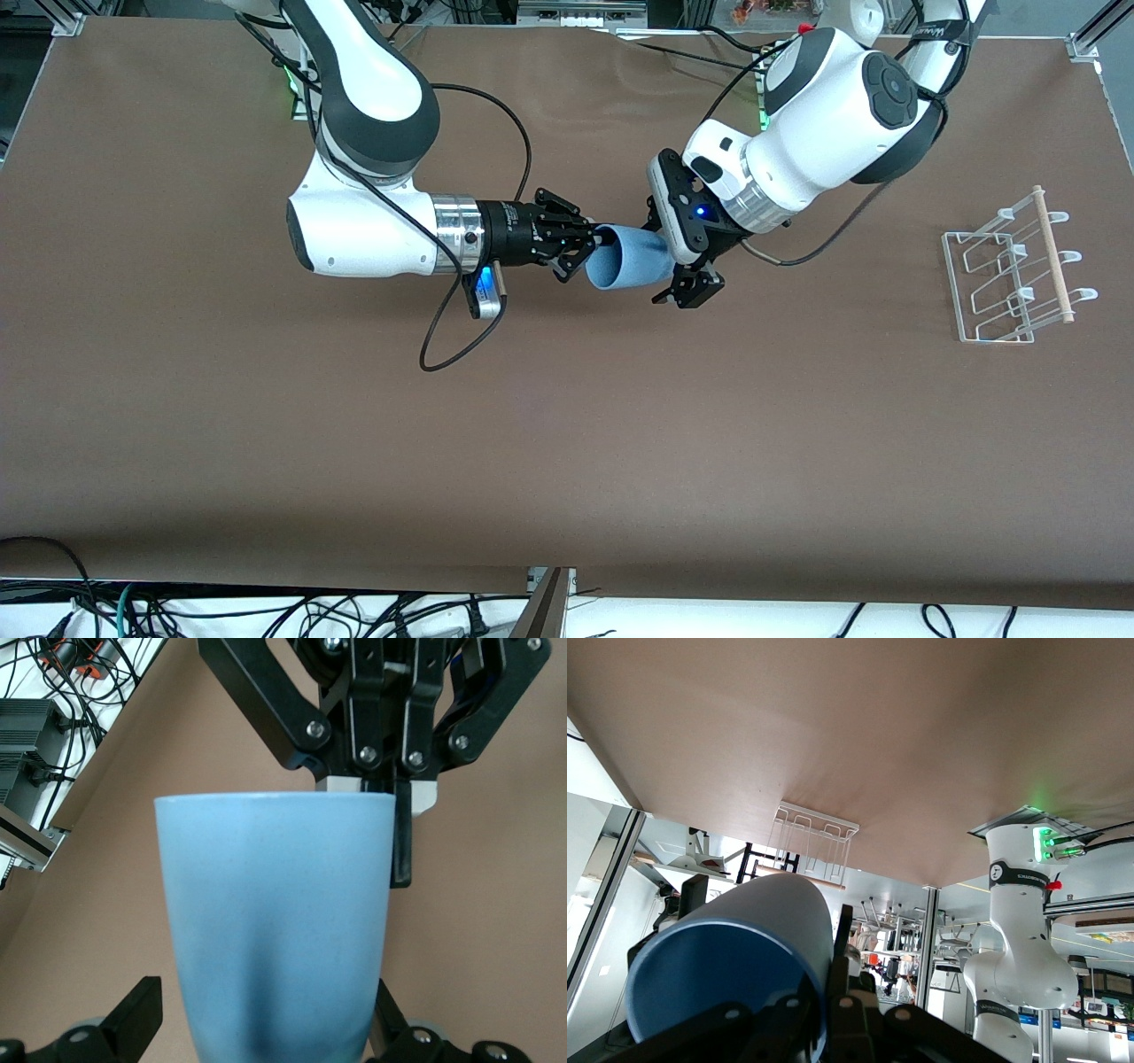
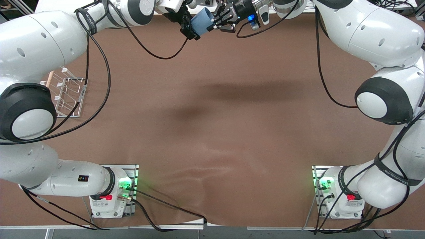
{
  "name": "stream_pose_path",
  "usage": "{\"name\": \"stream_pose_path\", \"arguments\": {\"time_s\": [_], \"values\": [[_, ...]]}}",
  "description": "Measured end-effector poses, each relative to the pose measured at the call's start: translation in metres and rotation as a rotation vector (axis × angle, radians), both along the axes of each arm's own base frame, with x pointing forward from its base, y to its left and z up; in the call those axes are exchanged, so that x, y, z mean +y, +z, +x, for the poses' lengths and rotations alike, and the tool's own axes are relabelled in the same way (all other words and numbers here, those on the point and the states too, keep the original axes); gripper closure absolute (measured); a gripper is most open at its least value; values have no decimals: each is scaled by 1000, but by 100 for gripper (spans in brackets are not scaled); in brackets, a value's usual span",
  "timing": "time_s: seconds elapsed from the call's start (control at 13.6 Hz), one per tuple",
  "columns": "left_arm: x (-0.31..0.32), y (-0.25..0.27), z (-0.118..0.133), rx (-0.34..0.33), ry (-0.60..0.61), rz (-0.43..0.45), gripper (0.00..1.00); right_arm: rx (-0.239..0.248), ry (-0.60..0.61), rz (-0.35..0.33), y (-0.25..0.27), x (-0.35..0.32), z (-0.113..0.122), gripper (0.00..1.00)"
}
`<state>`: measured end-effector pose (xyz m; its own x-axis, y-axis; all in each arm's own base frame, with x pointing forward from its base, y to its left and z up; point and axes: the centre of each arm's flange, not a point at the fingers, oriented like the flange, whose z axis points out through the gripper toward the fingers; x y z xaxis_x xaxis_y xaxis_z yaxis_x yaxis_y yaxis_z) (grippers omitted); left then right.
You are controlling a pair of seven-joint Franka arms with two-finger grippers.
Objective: Transfer cup to left arm and place on rack
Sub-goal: 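Close the left gripper on the blue cup's base, then open the right gripper and withdraw while the left gripper carries the cup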
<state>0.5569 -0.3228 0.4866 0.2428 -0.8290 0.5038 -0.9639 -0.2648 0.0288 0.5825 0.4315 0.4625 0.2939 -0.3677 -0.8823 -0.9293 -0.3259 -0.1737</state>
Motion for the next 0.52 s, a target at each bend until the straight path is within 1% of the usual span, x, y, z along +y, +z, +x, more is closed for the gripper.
{"name": "stream_pose_path", "arguments": {"time_s": [0.07, 0.15, 0.22, 0.29, 0.52], "values": [[0, -1, 0, 2, 0, 0, 6, -1, -3, 0, 0, 0, 0, 95], [-1, -3, 0, 4, -1, 0, 16, -5, -12, -2, 0, -1, 2, 95], [-2, -4, 0, 8, -1, 0, 29, -6, -16, -2, 0, -2, 3, 95], [-3, -5, 0, 11, 0, -1, 33, -6, -16, -1, 0, -2, 3, 95], [-3, -4, 0, 9, 3, 0, 33, -7, -17, 0, 1, -2, 4, 95]]}}
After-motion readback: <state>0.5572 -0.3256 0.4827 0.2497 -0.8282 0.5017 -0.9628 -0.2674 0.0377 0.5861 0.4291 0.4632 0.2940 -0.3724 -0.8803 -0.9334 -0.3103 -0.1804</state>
